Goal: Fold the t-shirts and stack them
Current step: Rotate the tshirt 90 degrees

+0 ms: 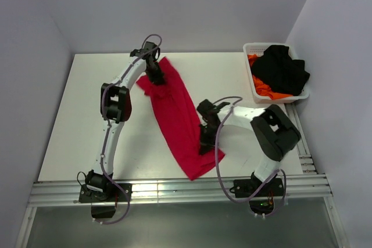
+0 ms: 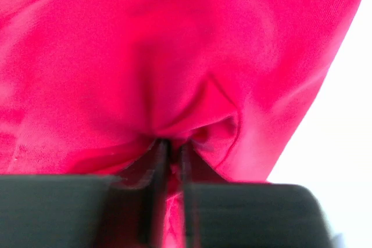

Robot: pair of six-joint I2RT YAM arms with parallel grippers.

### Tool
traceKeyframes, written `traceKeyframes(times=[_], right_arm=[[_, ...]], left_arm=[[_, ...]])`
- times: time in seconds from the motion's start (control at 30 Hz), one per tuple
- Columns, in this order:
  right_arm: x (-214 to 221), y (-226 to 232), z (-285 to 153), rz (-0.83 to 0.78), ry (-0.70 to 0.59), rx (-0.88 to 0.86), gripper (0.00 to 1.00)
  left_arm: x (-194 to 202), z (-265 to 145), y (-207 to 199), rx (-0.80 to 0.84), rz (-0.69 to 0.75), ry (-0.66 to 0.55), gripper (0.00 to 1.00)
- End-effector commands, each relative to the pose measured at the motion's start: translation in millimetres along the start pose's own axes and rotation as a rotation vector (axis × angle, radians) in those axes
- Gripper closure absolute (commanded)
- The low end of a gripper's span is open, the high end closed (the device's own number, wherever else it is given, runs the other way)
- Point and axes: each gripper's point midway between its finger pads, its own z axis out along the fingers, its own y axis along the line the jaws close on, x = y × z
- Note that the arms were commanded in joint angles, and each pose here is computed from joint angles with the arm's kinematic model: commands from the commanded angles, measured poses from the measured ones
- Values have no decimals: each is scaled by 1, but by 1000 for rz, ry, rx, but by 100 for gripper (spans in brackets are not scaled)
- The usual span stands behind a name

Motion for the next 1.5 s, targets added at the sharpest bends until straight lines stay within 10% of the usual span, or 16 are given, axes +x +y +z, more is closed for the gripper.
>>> traceKeyframes(times=[0.0,0.2,0.23,0.27,0.3,0.37,0.63,0.83,1.13,1.47], right_arm=[[21,50,14,-82,80,-53,100],[59,151,14,-477,133,-112,100],[56,172,3,-529,90,-145,84],[60,179,-2,-554,78,-146,34],[59,186,-8,-569,53,-151,14],[54,196,-25,-581,-3,-152,7],[47,165,-52,-521,-139,-61,7],[45,104,-69,-414,-271,65,2],[87,98,-86,-273,-327,-367,0],[111,161,-71,-192,-373,-577,4]], left_arm=[[-51,28,-73,463,73,-133,78],[-66,-79,-151,830,242,-228,3],[-69,-92,-152,834,252,-255,0],[-81,-141,-161,864,272,-357,1],[-85,-160,-161,864,275,-399,1],[-98,-212,-150,851,262,-508,1],[-108,-264,-54,485,166,-611,1],[-7,-238,62,129,-13,-447,1],[203,-203,171,-3,3,-142,1],[277,-199,213,27,0,-23,3]])
